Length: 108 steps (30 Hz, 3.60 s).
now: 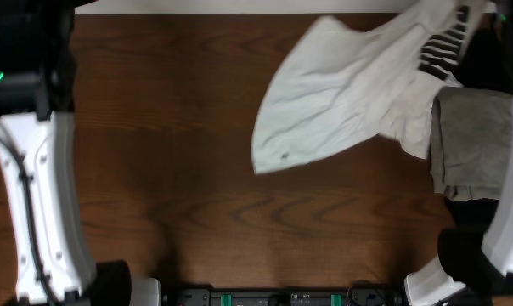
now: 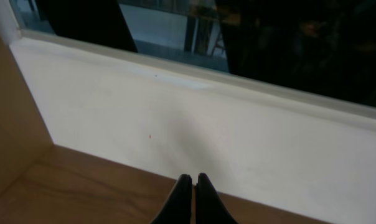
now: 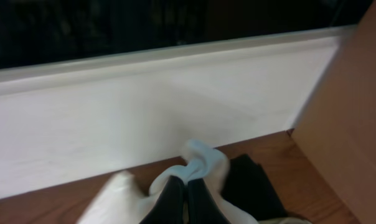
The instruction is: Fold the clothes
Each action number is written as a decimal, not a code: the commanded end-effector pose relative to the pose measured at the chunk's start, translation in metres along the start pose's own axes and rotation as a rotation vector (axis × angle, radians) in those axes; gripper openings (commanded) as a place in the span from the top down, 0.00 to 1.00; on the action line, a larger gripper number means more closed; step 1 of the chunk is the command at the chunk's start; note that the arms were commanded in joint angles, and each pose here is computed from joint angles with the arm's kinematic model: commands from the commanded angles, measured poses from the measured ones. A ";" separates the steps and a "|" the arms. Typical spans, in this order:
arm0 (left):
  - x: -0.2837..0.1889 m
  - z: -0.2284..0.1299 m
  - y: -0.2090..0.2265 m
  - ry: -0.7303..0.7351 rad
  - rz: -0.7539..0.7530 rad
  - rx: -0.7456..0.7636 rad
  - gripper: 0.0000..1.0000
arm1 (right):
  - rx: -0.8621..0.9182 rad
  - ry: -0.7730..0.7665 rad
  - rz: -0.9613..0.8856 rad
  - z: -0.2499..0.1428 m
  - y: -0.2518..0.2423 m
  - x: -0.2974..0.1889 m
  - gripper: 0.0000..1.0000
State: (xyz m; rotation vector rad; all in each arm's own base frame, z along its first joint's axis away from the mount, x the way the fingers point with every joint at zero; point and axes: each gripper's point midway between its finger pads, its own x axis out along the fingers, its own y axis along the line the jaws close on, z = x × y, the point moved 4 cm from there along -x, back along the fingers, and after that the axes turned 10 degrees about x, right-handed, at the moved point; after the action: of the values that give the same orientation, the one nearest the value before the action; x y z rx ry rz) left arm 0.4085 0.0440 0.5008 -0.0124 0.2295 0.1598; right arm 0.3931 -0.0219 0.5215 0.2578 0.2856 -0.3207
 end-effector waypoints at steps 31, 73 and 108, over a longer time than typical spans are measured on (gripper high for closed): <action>-0.015 -0.076 -0.032 0.376 -0.103 0.049 0.94 | -0.549 0.556 0.978 -0.135 0.116 -0.112 0.99; 0.034 -0.238 -0.259 0.840 -0.985 0.118 0.94 | -0.375 0.346 0.184 -0.077 0.006 -0.109 0.99; -0.063 -0.451 -0.392 1.426 -1.322 0.327 0.20 | -0.374 0.380 0.223 -0.083 0.009 -0.113 0.99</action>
State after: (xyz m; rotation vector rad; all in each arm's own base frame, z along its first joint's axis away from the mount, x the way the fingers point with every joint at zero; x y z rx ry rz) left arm 0.3144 -0.3660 0.0861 0.0558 1.5581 -1.2634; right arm 0.2796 0.0468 0.4761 -0.0455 0.6989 0.0253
